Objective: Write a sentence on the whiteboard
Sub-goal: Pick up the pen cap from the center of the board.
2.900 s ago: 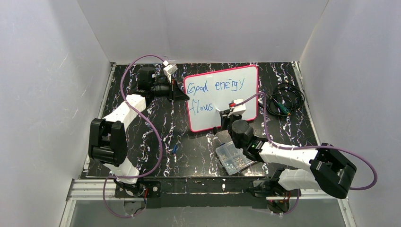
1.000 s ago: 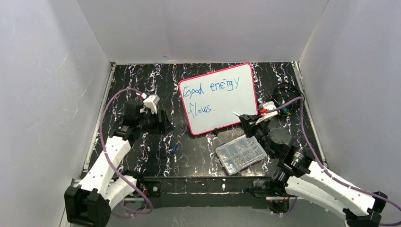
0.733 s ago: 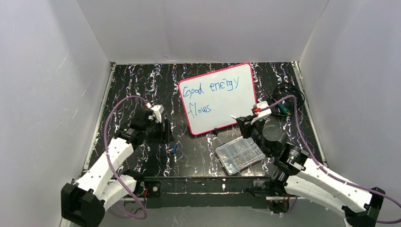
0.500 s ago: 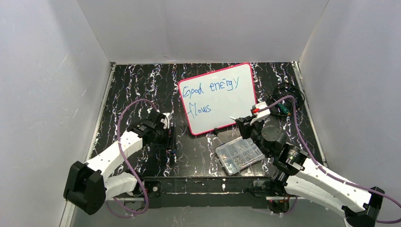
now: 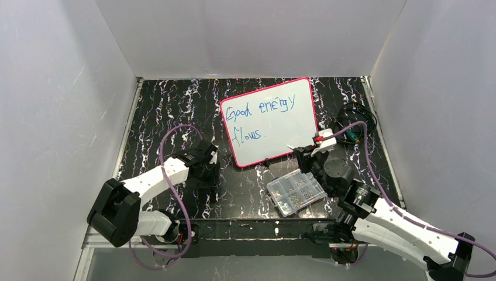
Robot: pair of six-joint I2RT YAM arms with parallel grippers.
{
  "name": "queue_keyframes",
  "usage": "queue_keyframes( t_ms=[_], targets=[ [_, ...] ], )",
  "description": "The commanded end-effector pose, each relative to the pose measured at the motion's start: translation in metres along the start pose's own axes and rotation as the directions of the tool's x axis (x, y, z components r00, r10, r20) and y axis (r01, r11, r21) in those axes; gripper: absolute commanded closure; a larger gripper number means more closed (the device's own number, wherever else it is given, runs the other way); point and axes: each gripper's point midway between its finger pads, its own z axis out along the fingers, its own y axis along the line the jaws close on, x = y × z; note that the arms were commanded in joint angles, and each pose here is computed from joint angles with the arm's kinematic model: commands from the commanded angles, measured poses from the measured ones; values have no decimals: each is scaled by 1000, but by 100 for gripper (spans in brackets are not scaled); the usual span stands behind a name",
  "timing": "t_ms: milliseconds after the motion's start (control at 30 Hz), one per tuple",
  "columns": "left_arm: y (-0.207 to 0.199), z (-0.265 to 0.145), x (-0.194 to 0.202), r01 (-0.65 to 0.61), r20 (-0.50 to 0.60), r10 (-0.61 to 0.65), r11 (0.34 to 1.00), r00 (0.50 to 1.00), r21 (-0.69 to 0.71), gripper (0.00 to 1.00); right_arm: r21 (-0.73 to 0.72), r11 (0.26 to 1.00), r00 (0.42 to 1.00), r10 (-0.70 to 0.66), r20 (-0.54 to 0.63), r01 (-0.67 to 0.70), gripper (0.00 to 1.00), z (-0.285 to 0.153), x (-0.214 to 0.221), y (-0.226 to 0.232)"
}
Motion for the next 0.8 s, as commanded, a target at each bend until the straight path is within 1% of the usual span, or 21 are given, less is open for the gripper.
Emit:
queue_keyframes(
  t_ms=[0, 200, 300, 400, 500, 567, 633, 667, 700, 767],
  targets=[
    [-1, 6, -8, 1, 29, 0, 1000, 1000, -29, 62, 21, 999, 997, 43, 62, -44, 99, 0, -16, -2],
    [4, 17, -4, -20, -13, 20, 998, 1000, -67, 64, 21, 998, 997, 56, 59, -57, 99, 1, -13, -2],
    [9, 19, -8, -19, 1, 19, 995, 1000, -97, 65, 18, 998, 997, 60, 54, -61, 99, 1, -12, -1],
    [9, 21, -9, -17, 8, 18, 995, 1000, -94, 68, 22, 998, 997, 65, 52, -66, 99, 0, -12, -2],
    [9, 23, -6, -22, -5, 22, 995, 1000, -94, 77, 24, 997, 996, 71, 52, -72, 99, 0, -12, -2],
    [11, 23, -3, -27, -11, 26, 995, 1000, -97, 87, 22, 997, 996, 73, 53, -74, 99, 0, -13, -1],
    [12, 21, -2, -31, 0, 31, 995, 1000, -97, 99, 11, 997, 996, 77, 54, -77, 99, 1, -16, 1],
    [14, 19, -2, -33, 8, 34, 995, 999, -99, 100, 1, 997, 995, 82, 56, -82, 99, 1, -19, 4],
    [13, 17, -3, -33, 23, 35, 995, 999, -95, 100, -3, 997, 997, 74, 32, -74, 99, 1, -16, 5],
    [8, 11, -7, -48, 71, 52, 997, 996, -54, 100, -28, 997, 997, 75, 9, -75, 99, 0, -17, 11]
  ],
)
